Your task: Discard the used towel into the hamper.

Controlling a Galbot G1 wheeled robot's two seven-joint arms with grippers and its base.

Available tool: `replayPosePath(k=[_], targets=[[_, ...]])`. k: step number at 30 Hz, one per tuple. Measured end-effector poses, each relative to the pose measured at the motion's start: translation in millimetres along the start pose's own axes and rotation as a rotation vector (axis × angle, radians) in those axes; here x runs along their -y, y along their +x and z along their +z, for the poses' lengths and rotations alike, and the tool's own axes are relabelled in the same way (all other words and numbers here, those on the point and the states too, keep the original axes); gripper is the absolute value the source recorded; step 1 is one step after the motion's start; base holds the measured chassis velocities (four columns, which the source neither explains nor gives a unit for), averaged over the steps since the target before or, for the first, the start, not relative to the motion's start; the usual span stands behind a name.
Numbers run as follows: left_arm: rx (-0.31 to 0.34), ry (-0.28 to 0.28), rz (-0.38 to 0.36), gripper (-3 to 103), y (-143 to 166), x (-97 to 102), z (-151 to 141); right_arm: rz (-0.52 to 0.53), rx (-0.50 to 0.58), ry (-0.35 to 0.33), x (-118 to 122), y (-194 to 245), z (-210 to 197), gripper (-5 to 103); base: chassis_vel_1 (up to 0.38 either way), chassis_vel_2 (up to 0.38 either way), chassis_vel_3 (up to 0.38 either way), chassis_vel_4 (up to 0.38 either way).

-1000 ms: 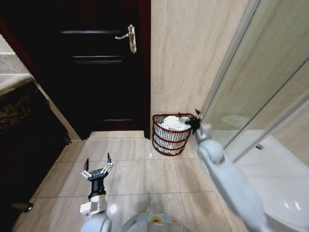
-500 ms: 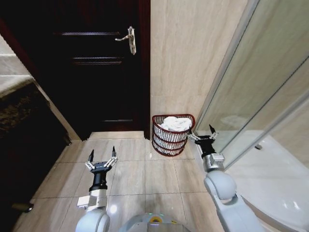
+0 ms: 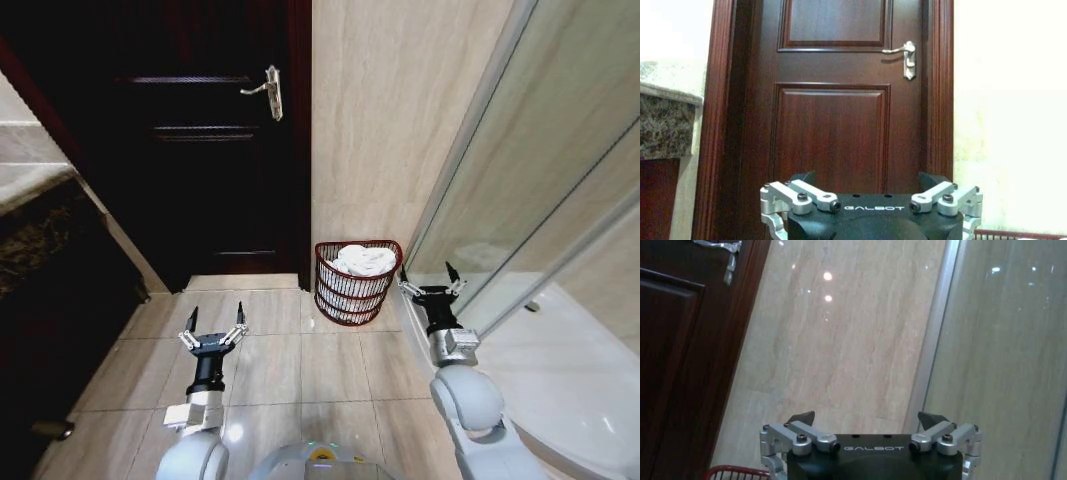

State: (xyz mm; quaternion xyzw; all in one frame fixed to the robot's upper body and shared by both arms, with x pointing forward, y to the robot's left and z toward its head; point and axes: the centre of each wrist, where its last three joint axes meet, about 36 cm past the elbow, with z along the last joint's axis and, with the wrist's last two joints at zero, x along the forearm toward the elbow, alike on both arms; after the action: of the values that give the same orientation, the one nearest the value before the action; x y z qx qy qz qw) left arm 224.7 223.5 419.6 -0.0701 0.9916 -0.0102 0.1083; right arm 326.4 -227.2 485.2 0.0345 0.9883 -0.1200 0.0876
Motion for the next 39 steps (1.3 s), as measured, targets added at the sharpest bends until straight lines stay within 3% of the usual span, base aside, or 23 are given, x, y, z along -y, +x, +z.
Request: replayPosePath(k=[31,39], targets=[[-0.008,0.004,-0.039,100,0.3,-6.7,4.5,-0.020,0.025,-0.030,-18.5,-2.7,7.4,100,0.017,0.014,0.014,0.013],[-0.059,0.026,-0.045,100,0.7,-4.8,16.4,-0.022,0.041,-0.004,-27.8,-9.1,12.9,100,0.000,0.000,0.000,0.000]])
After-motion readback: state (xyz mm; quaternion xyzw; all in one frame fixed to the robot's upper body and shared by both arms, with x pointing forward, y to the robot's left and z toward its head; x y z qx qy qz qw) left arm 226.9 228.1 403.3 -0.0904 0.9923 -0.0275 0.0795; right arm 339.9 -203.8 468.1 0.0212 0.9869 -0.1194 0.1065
